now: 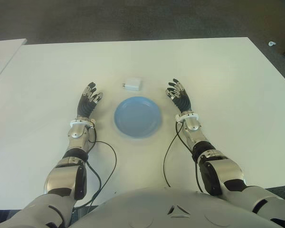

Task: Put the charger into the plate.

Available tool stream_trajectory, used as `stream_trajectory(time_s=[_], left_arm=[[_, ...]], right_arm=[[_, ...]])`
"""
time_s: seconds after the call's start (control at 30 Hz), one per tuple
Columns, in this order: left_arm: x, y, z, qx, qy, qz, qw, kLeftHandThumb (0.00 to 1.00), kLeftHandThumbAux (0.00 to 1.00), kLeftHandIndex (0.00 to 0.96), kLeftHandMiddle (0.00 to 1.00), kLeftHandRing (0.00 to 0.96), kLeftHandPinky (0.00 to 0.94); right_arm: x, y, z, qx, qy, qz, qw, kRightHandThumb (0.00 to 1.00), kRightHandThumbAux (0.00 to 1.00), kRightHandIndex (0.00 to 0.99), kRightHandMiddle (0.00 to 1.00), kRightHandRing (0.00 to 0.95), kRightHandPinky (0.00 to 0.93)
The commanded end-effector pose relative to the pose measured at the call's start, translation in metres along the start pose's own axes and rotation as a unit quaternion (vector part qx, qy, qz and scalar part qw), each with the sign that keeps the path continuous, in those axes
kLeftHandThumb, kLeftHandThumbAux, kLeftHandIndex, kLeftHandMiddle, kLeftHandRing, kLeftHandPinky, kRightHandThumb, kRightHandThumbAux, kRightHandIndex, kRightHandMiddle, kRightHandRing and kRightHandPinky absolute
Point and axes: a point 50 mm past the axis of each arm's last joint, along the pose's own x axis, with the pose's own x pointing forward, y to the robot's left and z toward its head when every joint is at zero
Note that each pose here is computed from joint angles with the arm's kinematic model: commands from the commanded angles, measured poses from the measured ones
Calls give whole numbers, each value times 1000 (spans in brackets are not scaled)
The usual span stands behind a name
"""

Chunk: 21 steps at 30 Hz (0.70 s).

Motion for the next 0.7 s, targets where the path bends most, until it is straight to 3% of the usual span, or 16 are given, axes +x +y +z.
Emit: stream_trajectory(time_s=[0.03, 0.17, 0.27, 0.43, 0.7], left_arm=[[-14, -4, -25, -8, 68, 3, 998, 82, 641, 5, 48, 49, 84], [1, 4, -18, 12, 101, 10, 995, 95, 629, 25, 83, 87, 128], [21, 10, 0, 38, 112, 4, 993, 112, 616, 66, 162, 169, 214], [42, 11, 26, 95, 114, -32, 988, 155, 589, 227, 318, 325, 371], [63, 7, 58, 207, 108, -47, 971, 277, 559, 365, 425, 423, 451]], right_arm=[[-34, 5, -48, -3, 122, 6, 993, 113, 630, 0, 197, 226, 202], [-34, 5, -48, -4, 121, 6, 993, 109, 626, 0, 197, 226, 206], [-34, 5, -47, -6, 120, 6, 993, 108, 627, 0, 196, 227, 213], [-34, 6, -47, -7, 119, 7, 993, 111, 634, 0, 197, 227, 204], [-35, 7, -48, -11, 119, 11, 993, 98, 628, 0, 187, 213, 176]])
